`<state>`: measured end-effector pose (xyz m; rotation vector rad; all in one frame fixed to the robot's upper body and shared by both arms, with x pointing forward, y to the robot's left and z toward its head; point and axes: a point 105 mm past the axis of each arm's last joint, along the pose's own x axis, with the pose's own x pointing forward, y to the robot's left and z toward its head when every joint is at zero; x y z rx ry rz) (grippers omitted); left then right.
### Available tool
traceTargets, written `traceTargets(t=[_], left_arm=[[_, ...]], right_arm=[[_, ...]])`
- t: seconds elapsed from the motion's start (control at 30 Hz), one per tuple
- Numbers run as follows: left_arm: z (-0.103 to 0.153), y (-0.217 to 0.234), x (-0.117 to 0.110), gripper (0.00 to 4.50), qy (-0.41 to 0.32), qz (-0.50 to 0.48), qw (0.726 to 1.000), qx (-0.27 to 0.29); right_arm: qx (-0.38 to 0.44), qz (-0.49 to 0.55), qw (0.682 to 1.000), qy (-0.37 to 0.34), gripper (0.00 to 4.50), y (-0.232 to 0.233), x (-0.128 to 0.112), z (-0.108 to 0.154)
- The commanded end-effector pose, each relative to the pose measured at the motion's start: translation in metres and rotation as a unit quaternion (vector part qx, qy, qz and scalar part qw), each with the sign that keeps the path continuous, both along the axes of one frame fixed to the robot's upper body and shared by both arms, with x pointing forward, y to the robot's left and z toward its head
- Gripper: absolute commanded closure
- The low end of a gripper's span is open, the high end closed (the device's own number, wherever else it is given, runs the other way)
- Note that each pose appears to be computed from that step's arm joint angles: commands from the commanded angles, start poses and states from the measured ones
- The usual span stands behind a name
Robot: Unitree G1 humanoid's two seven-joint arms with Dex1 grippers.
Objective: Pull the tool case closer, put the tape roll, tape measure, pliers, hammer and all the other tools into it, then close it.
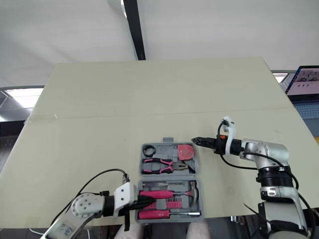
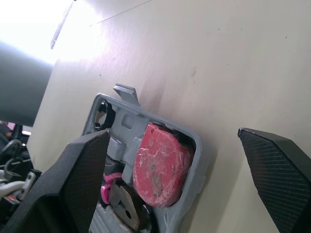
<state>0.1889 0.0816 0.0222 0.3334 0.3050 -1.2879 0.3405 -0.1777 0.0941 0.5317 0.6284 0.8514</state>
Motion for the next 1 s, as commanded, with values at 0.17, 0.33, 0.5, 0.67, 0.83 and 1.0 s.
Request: traceTargets(t=[0.17,0.33,0.5,0.67,0.83,1.0], left_arm=[[-0.01,0.002,-0.007,4.5,0.022,-0.01,1.0,0.019],[-0.016,0.004,-0.01,4.5,0.032,-0.015,0.999,0.03],[-0.018,0.007,-0.01,4.5,0.032,-0.013,0.999,0.04],[-0.021,0.013,-0.009,4.5,0.033,-0.013,0.998,0.059],[-0.023,0.018,-0.007,4.5,0.031,-0.009,0.997,0.07],[-0.025,0.023,-0.004,4.5,0.026,-0.004,0.996,0.083]], right_arm=[[0.033,-0.006,0.999,0.028,0.04,0.001,0.0,-0.002],[0.041,0.005,0.998,0.052,0.04,0.007,-0.004,-0.014],[0.064,0.033,0.995,0.069,0.04,0.022,-0.008,-0.023],[0.091,0.059,0.992,0.058,0.04,0.037,-0.01,-0.021],[0.108,0.08,0.99,0.034,0.04,0.046,-0.012,-0.009],[0.116,0.106,0.988,-0.001,0.04,0.044,-0.024,0.014]])
